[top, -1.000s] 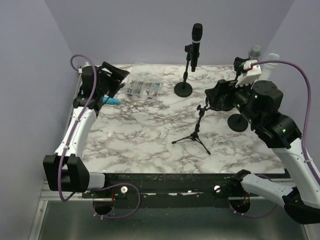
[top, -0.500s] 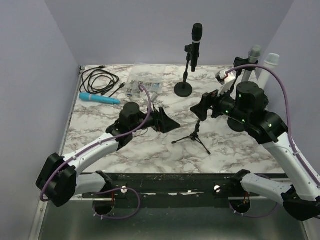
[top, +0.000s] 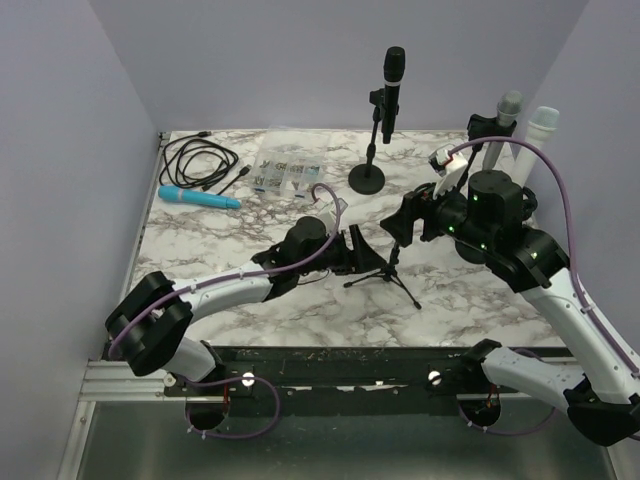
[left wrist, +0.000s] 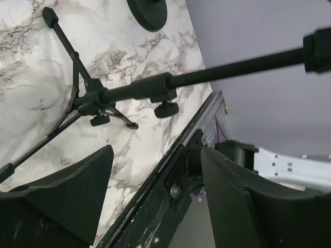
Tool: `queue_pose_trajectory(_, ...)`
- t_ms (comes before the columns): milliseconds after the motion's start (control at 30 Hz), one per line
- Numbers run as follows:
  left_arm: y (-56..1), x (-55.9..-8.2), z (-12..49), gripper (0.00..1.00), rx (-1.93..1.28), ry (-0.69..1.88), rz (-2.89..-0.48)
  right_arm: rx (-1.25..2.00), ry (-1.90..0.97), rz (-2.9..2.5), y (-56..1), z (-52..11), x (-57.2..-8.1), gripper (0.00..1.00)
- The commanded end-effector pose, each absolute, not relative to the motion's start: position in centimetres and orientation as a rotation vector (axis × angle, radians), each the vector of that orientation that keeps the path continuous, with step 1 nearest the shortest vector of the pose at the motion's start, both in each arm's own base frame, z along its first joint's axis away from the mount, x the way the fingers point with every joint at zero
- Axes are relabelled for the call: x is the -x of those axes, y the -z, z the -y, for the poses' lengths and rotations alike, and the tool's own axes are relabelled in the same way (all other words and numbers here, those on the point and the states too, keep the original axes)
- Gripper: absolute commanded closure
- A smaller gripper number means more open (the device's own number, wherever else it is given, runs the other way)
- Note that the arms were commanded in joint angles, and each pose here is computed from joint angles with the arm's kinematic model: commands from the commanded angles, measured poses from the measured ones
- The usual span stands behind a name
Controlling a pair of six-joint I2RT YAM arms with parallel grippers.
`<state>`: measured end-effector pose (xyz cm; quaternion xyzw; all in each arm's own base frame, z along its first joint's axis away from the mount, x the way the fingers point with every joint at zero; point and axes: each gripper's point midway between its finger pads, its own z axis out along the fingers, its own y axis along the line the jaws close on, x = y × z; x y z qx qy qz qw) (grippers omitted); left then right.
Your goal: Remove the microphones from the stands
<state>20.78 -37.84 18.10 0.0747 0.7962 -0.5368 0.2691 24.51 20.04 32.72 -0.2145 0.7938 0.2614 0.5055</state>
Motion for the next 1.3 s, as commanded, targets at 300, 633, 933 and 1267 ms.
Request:
queue_pose_trajectory(300,-17.4,-22.9,41.8,0.43,0.068,1.469,-2.219,0.475,-0.62,-1.876,-33.3,-19.9,-25.0,0.14)
queue_pose_trajectory(633,-16.2,-22.6,43.2,0.48,0.056,1.486,-2.246,0.473,-0.608,-1.883,-32.8,-19.7,-25.1,0.14)
queue_pose_trajectory(933,-16.9,-23.1,43.6,0.49,0.048,1.47,-2.236,0.473,-0.616,-1.886,-32.6,-19.8,-25.1,0.14)
queue_pose_trajectory(1267,-16.3,-22.7,43.9,0.65,0.055,1.499,-2.259,0.469,-0.615,-1.891,-32.3,-19.8,-25.1,0.14)
